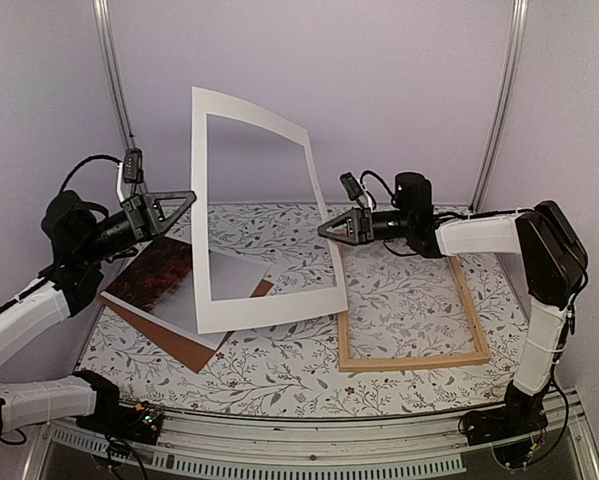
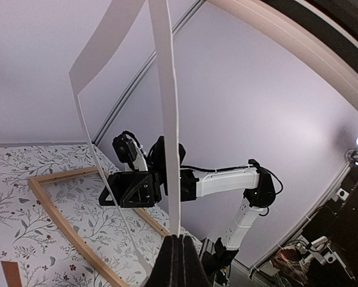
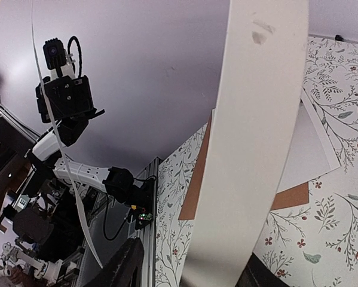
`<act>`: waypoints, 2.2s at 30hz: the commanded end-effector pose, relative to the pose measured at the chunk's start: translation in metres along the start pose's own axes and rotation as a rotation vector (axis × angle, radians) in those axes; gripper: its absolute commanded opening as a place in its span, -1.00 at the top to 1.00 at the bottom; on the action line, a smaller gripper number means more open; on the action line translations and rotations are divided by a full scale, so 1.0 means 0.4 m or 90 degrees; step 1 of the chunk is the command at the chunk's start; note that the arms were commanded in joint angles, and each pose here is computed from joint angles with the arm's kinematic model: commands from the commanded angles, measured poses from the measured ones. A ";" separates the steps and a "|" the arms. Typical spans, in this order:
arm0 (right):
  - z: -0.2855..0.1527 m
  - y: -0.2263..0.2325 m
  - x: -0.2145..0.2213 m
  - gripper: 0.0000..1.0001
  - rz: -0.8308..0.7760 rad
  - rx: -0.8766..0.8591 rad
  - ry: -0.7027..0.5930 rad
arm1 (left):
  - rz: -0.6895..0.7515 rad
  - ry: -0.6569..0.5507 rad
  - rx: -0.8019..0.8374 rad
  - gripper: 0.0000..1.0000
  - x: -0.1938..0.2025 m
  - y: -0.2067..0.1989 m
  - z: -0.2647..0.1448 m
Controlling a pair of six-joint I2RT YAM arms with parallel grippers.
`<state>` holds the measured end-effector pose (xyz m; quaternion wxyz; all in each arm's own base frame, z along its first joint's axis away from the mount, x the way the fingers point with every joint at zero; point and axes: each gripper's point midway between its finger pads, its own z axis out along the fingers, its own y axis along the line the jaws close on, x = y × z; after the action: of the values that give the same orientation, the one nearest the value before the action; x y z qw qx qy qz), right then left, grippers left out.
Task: Put the photo into the frame
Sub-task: Pass from the left arm to the right
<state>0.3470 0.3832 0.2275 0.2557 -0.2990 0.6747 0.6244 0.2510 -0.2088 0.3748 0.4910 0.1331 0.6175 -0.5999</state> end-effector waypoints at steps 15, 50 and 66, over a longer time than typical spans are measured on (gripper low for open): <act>-0.051 0.054 -0.025 0.17 -0.030 -0.019 -0.018 | 0.000 0.019 -0.128 1.00 0.037 0.114 -0.022; -0.093 -0.018 -0.014 0.66 0.028 0.037 -0.029 | -0.062 0.035 -0.257 1.00 0.089 0.245 -0.047; -0.173 -0.066 0.031 1.00 0.164 0.172 0.024 | -0.097 0.115 -0.252 0.94 0.208 0.297 0.033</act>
<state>0.3578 0.3314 0.1880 0.1941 -0.1984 0.7679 0.5774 0.3093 -0.2046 0.2457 0.4097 0.0139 0.7732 -0.4838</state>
